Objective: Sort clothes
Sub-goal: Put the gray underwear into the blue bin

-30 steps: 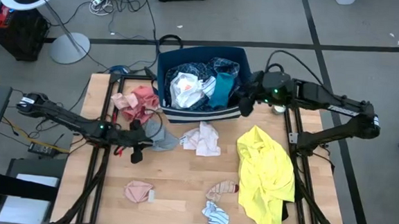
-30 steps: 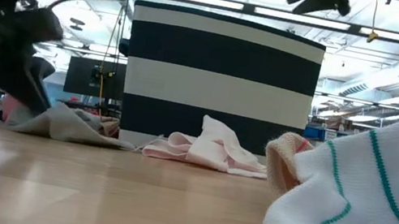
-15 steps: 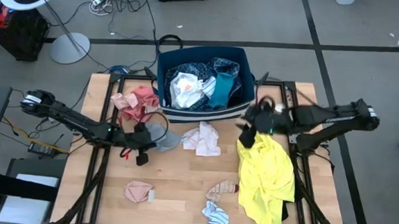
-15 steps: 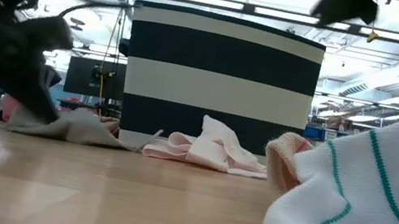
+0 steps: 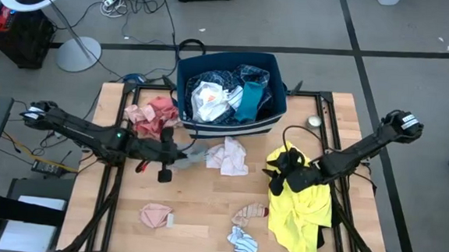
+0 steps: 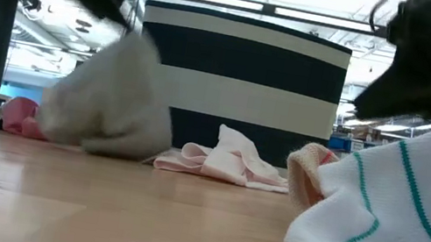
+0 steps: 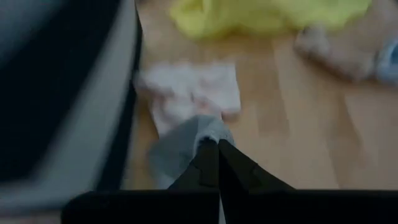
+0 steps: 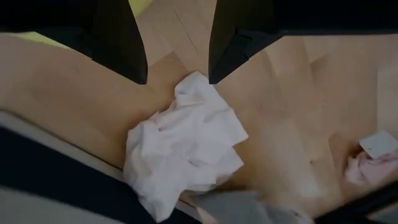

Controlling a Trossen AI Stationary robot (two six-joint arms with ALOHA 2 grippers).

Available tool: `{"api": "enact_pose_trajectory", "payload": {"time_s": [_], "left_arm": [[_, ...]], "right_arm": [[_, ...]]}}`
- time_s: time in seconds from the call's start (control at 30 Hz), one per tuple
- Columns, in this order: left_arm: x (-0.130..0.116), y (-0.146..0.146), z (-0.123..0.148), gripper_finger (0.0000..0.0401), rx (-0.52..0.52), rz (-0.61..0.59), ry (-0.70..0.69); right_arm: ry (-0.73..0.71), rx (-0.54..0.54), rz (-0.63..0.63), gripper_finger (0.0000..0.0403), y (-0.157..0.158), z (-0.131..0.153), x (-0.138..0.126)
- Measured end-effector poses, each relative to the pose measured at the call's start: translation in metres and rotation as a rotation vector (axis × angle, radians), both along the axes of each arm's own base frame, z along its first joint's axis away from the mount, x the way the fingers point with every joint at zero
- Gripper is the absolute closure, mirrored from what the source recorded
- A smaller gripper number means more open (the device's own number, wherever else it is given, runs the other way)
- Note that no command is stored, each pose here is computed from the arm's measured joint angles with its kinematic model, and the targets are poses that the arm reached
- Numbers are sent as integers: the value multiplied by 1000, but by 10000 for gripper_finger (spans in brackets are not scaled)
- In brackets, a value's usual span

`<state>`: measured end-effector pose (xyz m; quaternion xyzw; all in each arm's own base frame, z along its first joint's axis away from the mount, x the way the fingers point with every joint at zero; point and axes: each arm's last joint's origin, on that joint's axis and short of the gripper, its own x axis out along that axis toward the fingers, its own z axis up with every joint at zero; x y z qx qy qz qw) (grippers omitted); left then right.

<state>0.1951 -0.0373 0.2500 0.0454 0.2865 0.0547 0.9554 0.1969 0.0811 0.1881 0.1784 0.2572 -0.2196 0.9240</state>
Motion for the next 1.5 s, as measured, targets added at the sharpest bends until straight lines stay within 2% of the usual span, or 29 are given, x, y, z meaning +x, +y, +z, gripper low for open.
{"api": "enact_pose_trajectory", "payload": {"time_s": [0.13,0.33,0.47,0.63,0.83,1.13,1.3,1.5], "left_arm": [[5,3,53,401,59,-10,-108],[5,20,135,401,168,20,-301],[13,38,175,401,263,83,-391],[39,66,208,401,347,156,-407],[66,98,229,401,412,250,-402],[72,141,240,401,469,391,-414],[69,154,233,401,372,454,-397],[74,155,213,385,277,350,-249]], "right_arm": [[-72,36,-9,232,-5,-21,-6],[-163,77,-36,232,-12,-31,-8],[-180,54,-28,232,-14,-28,-5],[-208,23,-2,232,-14,-24,-3],[-211,10,10,233,-14,-23,-2],[-203,3,14,234,-14,-24,-3],[-198,-1,15,236,-14,-24,-3],[-189,-4,16,237,-14,-25,-3]]}}
